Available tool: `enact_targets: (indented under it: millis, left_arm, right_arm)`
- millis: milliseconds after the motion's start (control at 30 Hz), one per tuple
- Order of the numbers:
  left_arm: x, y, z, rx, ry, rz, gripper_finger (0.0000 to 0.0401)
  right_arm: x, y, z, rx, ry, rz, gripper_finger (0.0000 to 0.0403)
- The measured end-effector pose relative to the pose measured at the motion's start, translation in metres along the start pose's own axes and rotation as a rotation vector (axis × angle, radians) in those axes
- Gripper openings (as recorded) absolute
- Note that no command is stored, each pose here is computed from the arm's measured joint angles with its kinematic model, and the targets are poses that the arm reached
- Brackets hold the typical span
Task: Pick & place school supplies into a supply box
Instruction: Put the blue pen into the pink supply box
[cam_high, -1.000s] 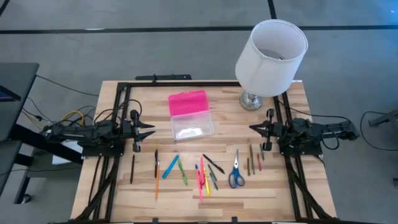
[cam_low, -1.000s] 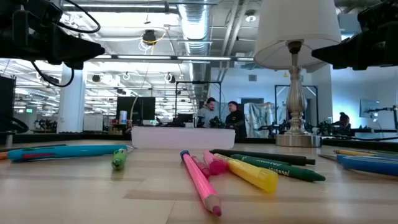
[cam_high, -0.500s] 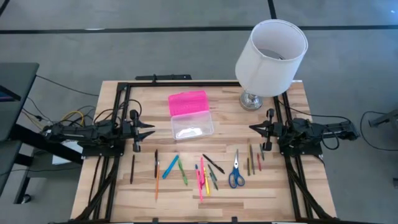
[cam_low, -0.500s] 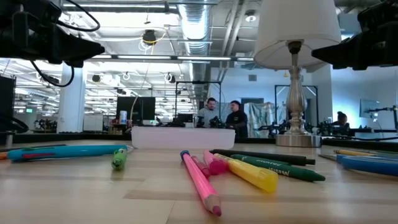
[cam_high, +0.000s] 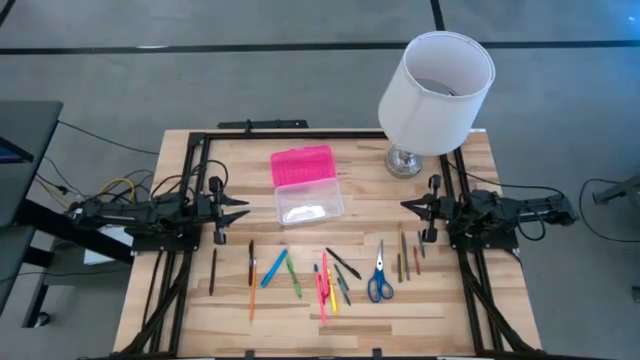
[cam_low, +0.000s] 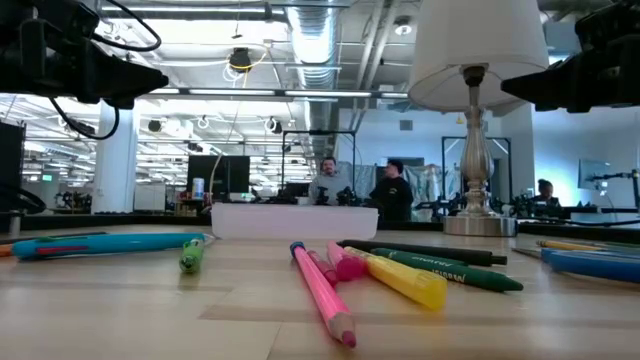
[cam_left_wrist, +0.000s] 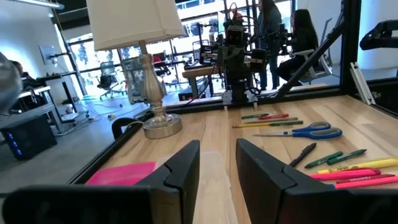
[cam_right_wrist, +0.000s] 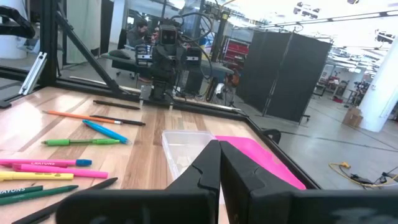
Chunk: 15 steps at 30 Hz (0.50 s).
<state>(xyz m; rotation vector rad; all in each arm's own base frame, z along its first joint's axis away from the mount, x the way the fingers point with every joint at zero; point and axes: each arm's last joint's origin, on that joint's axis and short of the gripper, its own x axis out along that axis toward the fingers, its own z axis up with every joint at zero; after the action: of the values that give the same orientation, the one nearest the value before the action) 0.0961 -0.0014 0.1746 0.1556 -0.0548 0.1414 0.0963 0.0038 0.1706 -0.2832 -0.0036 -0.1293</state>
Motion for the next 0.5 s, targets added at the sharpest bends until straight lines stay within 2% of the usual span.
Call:
enact_targets:
  millis: [167, 333, 400, 500]
  left_arm:
    - [-0.0001, -0.0026, 0.0006, -0.158, -0.011, -0.092, 0.01]
    - [-0.0002, -0.0034, 0.0011, -0.154, -0.017, -0.122, 0.01]
    - [-0.0002, -0.0035, 0.0011, -0.189, -0.015, -0.123, 0.01]
    - [-0.0003, -0.0043, -0.0008, -0.254, 0.01, -0.143, 0.01]
  right_arm:
    - [0.0, -0.0002, 0.0004, 0.001, -0.004, -0.002, 0.0]
    - [0.0001, -0.0004, 0.0016, 0.007, -0.022, -0.006, 0.0]
    - [0.0, -0.0006, 0.0035, 0.013, -0.044, 0.0, 0.0]
    - [0.0, 0.0003, 0.0043, 0.109, -0.057, 0.037, 0.0]
